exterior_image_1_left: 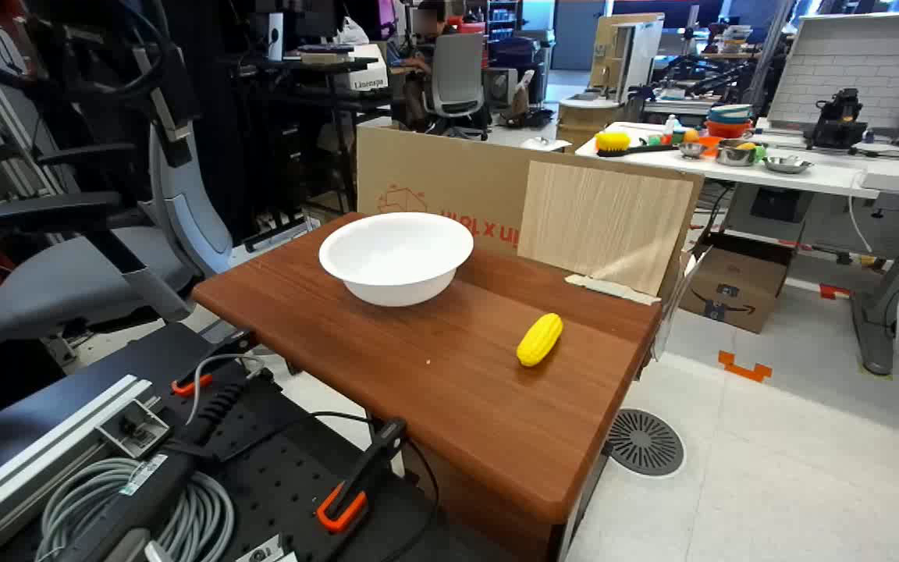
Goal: Pick the object and put it in the bowl
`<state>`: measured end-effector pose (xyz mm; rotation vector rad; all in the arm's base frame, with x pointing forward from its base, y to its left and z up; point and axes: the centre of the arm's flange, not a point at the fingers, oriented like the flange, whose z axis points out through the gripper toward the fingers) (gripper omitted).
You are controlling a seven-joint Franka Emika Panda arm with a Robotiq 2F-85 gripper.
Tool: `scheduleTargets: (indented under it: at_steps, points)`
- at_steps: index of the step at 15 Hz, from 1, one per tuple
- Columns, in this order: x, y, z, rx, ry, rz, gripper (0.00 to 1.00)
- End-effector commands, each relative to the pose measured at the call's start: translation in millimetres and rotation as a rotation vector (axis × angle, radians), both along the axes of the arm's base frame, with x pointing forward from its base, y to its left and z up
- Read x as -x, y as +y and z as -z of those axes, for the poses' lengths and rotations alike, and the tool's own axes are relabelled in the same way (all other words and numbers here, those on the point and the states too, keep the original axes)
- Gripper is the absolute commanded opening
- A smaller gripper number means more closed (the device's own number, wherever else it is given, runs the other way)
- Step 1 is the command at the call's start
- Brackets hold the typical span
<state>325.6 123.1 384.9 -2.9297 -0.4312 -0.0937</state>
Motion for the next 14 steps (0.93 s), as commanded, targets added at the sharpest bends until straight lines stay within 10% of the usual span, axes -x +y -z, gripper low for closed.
scheduleTargets:
  at_steps: [1, 14]
  points:
    - [0.0, 0.0, 0.0, 0.0, 0.0, 0.0, 1.0]
    - [-9.5, -15.5, -6.0, 0.003, -0.031, 0.031, 1.0]
